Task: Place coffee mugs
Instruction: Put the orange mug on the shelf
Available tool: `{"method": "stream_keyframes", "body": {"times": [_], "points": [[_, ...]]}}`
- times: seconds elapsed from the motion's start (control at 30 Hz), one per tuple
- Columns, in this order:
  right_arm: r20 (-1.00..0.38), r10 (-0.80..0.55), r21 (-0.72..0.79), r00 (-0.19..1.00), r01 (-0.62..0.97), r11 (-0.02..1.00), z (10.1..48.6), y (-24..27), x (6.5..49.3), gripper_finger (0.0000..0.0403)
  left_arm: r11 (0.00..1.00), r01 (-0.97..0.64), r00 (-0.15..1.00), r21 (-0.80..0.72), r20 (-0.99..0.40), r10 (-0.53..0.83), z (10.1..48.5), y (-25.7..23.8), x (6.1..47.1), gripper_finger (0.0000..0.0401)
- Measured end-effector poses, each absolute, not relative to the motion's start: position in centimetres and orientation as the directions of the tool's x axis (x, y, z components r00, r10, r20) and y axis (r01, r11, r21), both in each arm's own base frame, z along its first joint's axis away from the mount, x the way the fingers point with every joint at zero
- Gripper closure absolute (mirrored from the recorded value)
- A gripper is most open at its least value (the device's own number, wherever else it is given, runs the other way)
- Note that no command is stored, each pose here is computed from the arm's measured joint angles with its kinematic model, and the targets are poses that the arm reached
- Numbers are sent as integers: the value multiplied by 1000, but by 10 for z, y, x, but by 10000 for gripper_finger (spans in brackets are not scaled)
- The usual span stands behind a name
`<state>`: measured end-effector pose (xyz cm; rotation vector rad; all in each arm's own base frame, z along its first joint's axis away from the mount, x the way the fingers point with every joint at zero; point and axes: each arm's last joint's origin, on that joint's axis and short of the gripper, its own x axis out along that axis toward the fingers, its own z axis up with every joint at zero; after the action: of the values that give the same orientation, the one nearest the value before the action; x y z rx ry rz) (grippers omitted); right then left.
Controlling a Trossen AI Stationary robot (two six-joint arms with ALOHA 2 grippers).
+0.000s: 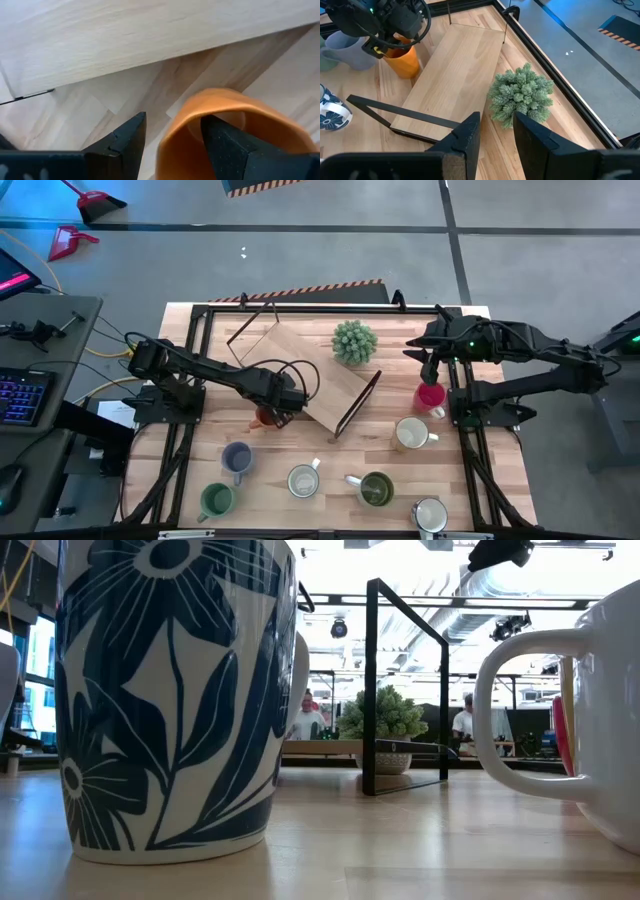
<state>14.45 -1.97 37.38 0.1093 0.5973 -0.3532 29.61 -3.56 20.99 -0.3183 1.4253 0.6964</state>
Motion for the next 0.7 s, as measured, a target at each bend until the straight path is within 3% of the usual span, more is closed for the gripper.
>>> {"method": "stream_keyframes", "body": {"times": [0.27, 0.5, 0.7], "points": [[-568, -293, 22, 769, 370, 929, 374, -20, 145, 299, 846, -492, -6, 205, -973, 233, 210, -41, 295, 224], [-568, -293, 39, 769, 381, 924, 374, -20, 145, 299, 842, -504, -11, 193, -976, 217, 209, -39, 295, 224], [-568, -293, 44, 769, 384, 922, 374, -20, 145, 299, 885, -419, -12, 200, -977, 215, 209, -39, 295, 224]]}}
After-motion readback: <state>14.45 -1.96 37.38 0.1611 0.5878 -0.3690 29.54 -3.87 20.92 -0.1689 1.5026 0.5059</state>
